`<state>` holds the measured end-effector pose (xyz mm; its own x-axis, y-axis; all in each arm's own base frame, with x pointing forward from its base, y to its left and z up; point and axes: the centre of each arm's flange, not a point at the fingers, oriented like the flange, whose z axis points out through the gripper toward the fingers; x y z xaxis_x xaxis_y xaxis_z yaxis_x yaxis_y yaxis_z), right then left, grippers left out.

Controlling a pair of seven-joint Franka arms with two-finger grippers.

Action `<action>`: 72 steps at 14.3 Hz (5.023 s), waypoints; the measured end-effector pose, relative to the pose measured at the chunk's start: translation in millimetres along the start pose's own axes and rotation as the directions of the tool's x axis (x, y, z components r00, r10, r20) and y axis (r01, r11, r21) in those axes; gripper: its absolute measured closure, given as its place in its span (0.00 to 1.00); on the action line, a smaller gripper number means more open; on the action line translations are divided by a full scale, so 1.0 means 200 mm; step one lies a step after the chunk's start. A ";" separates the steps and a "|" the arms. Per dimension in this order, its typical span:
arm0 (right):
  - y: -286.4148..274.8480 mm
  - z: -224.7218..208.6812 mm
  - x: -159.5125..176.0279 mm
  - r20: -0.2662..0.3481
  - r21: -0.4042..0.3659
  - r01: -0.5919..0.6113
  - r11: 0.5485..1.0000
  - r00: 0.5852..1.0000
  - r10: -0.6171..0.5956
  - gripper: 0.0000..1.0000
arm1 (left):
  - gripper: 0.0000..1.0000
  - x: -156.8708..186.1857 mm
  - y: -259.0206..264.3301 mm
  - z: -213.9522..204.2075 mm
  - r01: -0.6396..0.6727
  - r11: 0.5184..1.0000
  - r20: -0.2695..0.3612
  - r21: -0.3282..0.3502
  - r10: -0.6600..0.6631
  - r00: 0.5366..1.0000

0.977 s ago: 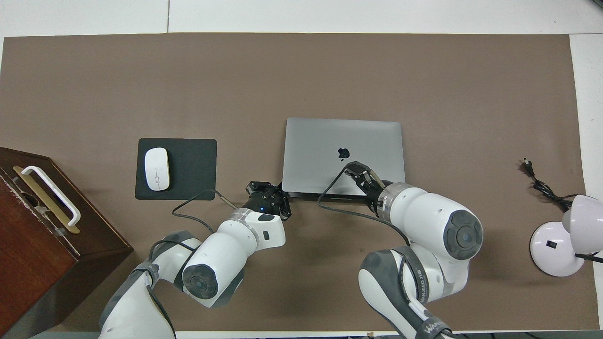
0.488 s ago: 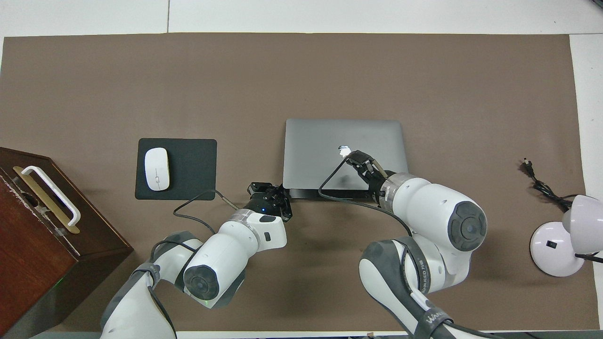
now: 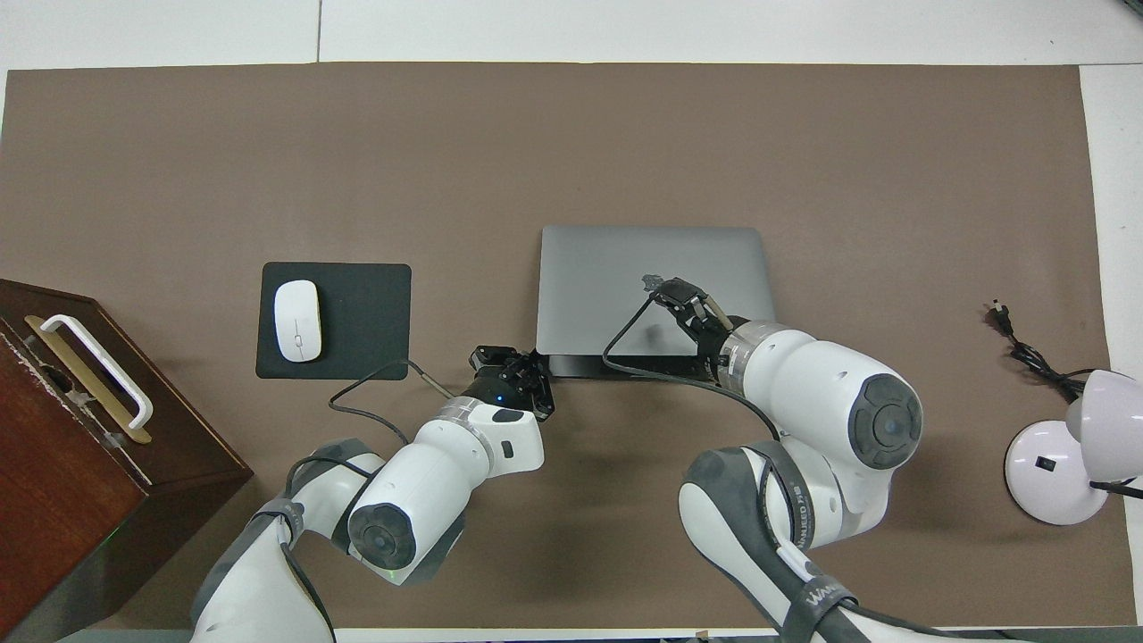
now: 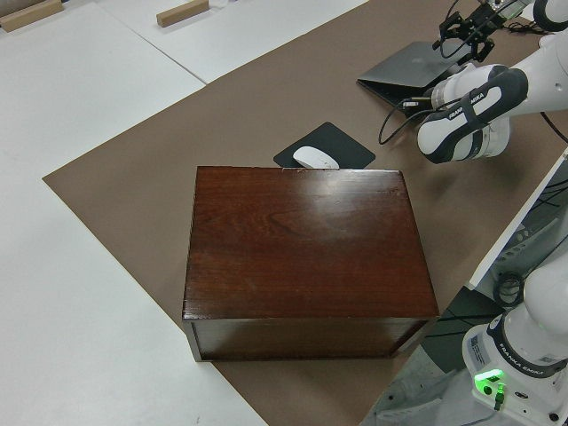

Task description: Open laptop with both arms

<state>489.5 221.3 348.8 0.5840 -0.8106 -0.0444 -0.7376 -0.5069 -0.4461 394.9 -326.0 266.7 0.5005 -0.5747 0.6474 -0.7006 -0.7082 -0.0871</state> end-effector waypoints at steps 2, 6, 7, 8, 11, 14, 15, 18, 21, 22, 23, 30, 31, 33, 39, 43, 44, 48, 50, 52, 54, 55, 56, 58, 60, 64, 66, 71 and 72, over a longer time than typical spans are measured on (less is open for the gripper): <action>-0.03 -0.01 0.01 -0.002 0.012 0.001 1.000 1.000 -0.001 0.02 | 0.99 0.00 0.00 0.00 -0.001 1.000 0.000 0.000 0.001 1.000; -0.09 -0.02 0.02 -0.023 0.056 0.004 0.998 1.000 -0.002 0.00 | 0.99 0.00 0.00 0.00 -0.003 1.000 0.000 -0.001 0.003 1.000; -0.10 -0.02 0.03 -0.026 0.065 0.006 0.998 1.000 -0.004 0.00 | 0.99 0.00 0.00 0.00 -0.004 1.000 0.000 -0.001 0.004 1.000; -0.13 -0.03 0.03 -0.028 0.075 0.013 0.997 1.000 -0.011 0.00 | 0.99 0.00 0.00 0.00 -0.004 1.000 0.000 -0.001 0.004 1.000; -0.24 -0.07 0.05 -0.043 0.113 0.071 0.991 0.997 -0.066 0.00 | 0.99 0.00 0.00 0.00 -0.005 1.000 0.000 -0.001 0.005 1.000; -0.35 -0.11 0.11 -0.064 0.152 0.106 0.983 0.993 -0.098 0.02 | 0.99 0.00 0.00 0.00 -0.006 1.000 0.000 -0.001 0.006 1.000; -0.38 -0.11 0.13 -0.070 0.159 0.116 0.980 0.992 -0.106 0.00 | 0.99 0.00 0.00 0.00 -0.006 1.000 0.000 -0.001 0.006 1.000; -0.46 -0.11 0.18 -0.088 0.179 0.147 0.973 0.987 -0.133 0.00 | 0.99 0.00 0.01 0.00 -0.007 1.000 0.001 -0.001 0.007 1.000; -0.52 -0.13 0.25 -0.115 0.196 0.189 0.962 0.979 -0.169 0.00 | 0.99 0.00 0.01 0.00 -0.007 1.000 0.001 -0.001 0.007 1.000; -0.55 -0.14 0.27 -0.122 0.201 0.202 0.959 0.976 -0.180 0.00 | 0.99 0.00 0.01 0.00 -0.007 1.000 0.001 -0.001 0.007 1.000; -0.57 -0.15 0.29 -0.127 0.204 0.211 0.956 0.974 -0.188 0.00 | 0.99 0.00 0.01 0.00 -0.007 1.000 0.001 -0.001 0.007 1.000; -0.67 -0.19 0.40 -0.150 0.218 0.248 0.944 0.964 -0.219 0.01 | 0.99 0.00 0.01 0.00 -0.008 1.000 0.001 -0.001 0.008 1.000; -0.68 -0.19 0.40 -0.149 0.218 0.248 0.944 0.964 -0.219 0.00 | 0.99 0.00 0.01 0.00 -0.008 1.000 0.001 -0.001 0.008 1.000; -0.68 -0.19 0.40 -0.145 0.215 0.248 0.945 0.965 -0.220 0.00 | 0.99 0.00 0.01 0.00 -0.008 1.000 0.001 -0.001 0.008 1.000; -0.74 -0.22 0.33 0.036 0.084 0.215 0.973 0.975 -0.218 0.00 | 0.99 0.00 0.01 0.00 -0.009 1.000 0.001 -0.001 0.009 1.000; -0.77 -0.37 0.30 0.089 0.052 0.182 0.982 0.978 -0.186 0.00 | 0.99 0.00 0.00 0.00 -0.009 1.000 0.000 -0.001 0.009 1.000; -0.78 -0.41 0.30 0.088 0.050 0.187 0.981 0.978 -0.191 0.00 | 0.99 0.00 0.00 0.00 -0.008 1.000 -0.001 0.000 0.008 1.000; -0.81 -0.59 0.43 0.001 -0.046 0.316 0.948 0.949 -0.316 0.00 | 0.99 0.08 -0.03 -0.05 0.025 1.000 -0.050 0.010 -0.025 0.998; -0.80 -0.68 0.54 0.008 -0.093 0.399 0.912 0.916 -0.400 0.00 | 0.99 0.13 -0.06 -0.11 0.049 0.999 -0.080 0.020 -0.048 0.996; -0.75 -0.76 0.67 0.039 -0.128 0.476 0.870 0.879 -0.475 0.00 | 0.99 0.16 -0.11 -0.15 0.070 0.997 -0.091 0.030 -0.067 0.994; -0.66 -0.88 0.80 0.087 -0.169 0.551 0.817 0.834 -0.544 0.00 | 0.99 0.19 -0.17 -0.20 0.088 0.995 -0.040 0.037 -0.086 0.995; -0.61 -0.95 0.86 0.109 -0.198 0.587 0.785 0.809 -0.578 0.00 | 0.99 0.21 -0.20 -0.24 0.097 0.995 -0.004 0.039 -0.097 0.995; -0.55 -1.04 0.91 0.132 -0.234 0.625 0.744 0.779 -0.613 0.00 | 0.99 0.25 -0.24 -0.30 0.109 0.993 0.031 0.042 -0.110 0.993; -0.47 -1.24 1.00 0.172 -0.281 0.689 0.668 0.721 -0.671 0.02 | 0.99 0.32 -0.31 -0.43 0.131 0.990 0.083 0.050 -0.135 0.987; -0.41 -1.43 1.10 0.206 -0.309 0.730 0.610 0.677 -0.706 0.00 | 0.99 0.42 -0.41 -0.57 0.159 0.986 0.176 0.057 -0.167 0.970; -0.34 -1.59 1.16 0.272 -0.335 0.731 0.595 0.680 -0.681 0.00 | 0.99 0.78 -0.68 -1.01 0.227 0.970 0.353 0.086 -0.243 0.904; -0.34 -1.62 1.16 0.304 -0.341 0.728 0.594 0.684 -0.663 0.00 | 0.99 0.86 -0.81 -1.17 0.260 0.960 0.411 0.106 -0.280 0.868; -0.35 -1.60 1.20 0.306 -0.344 0.722 0.600 0.690 -0.656 0.00 | 0.69 0.87 -1.02 -1.39 0.329 0.931 0.488 0.156 -0.362 0.794; -0.33 -1.62 1.23 0.302 -0.347 0.714 0.608 0.699 -0.649 0.00 | 0.56 0.86 -1.06 -1.42 0.344 0.924 0.496 0.167 -0.380 0.781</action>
<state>572.6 -39.4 656.2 0.9888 -0.1489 -0.0112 -0.1488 -0.9888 0.0076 485.2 -158.0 612.7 0.9093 -0.3831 0.1627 -0.3906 -0.9204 0.0155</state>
